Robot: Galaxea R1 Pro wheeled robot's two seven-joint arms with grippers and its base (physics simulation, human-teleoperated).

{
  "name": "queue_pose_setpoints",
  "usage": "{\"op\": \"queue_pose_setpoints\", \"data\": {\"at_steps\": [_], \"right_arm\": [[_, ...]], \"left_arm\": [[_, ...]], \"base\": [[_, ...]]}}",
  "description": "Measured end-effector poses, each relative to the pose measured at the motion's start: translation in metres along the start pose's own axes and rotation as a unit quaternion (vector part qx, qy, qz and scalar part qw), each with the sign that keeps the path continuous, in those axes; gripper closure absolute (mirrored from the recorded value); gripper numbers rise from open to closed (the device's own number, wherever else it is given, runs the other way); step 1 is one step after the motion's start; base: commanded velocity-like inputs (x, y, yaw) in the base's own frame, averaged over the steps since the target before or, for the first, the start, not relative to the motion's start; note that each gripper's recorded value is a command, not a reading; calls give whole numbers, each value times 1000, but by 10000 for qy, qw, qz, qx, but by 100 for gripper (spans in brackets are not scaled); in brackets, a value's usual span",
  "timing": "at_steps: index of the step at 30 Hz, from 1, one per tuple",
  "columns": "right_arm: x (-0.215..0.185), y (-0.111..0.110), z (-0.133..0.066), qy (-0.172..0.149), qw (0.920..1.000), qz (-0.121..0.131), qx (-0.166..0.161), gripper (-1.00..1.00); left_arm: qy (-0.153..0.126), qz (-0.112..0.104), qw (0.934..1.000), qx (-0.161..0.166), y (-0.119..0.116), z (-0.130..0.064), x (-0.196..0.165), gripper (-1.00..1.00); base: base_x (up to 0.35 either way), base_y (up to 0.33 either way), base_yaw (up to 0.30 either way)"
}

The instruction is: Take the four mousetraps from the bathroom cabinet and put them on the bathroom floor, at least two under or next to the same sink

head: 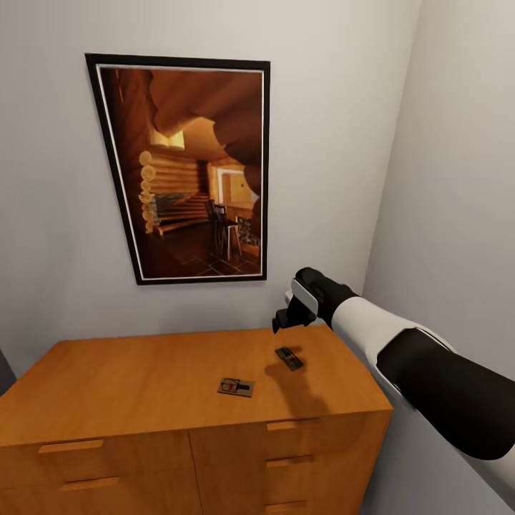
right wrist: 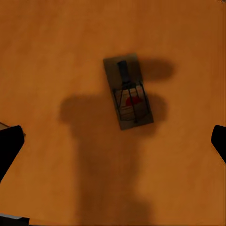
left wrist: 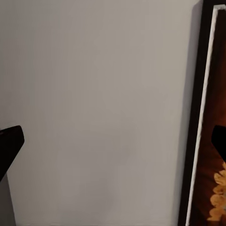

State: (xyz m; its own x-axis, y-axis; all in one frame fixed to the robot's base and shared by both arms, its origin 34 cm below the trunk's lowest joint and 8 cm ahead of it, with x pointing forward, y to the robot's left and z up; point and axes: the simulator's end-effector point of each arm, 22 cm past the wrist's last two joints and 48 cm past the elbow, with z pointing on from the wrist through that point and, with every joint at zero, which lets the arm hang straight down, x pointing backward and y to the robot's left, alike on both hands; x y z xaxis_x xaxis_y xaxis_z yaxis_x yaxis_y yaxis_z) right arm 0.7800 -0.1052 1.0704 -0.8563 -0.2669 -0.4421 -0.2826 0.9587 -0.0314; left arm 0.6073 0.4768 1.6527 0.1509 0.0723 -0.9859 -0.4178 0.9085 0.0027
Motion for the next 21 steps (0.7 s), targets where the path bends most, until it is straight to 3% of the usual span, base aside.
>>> {"op": "queue_pose_setpoints", "data": {"at_steps": [21], "right_arm": [[-9, -3, 9, -152, 9999, -28, 53, -100]], "left_arm": [[-4, -1, 10000, -3, -2, 0, 24, -100]], "base": [[0, 0, 0]]}}
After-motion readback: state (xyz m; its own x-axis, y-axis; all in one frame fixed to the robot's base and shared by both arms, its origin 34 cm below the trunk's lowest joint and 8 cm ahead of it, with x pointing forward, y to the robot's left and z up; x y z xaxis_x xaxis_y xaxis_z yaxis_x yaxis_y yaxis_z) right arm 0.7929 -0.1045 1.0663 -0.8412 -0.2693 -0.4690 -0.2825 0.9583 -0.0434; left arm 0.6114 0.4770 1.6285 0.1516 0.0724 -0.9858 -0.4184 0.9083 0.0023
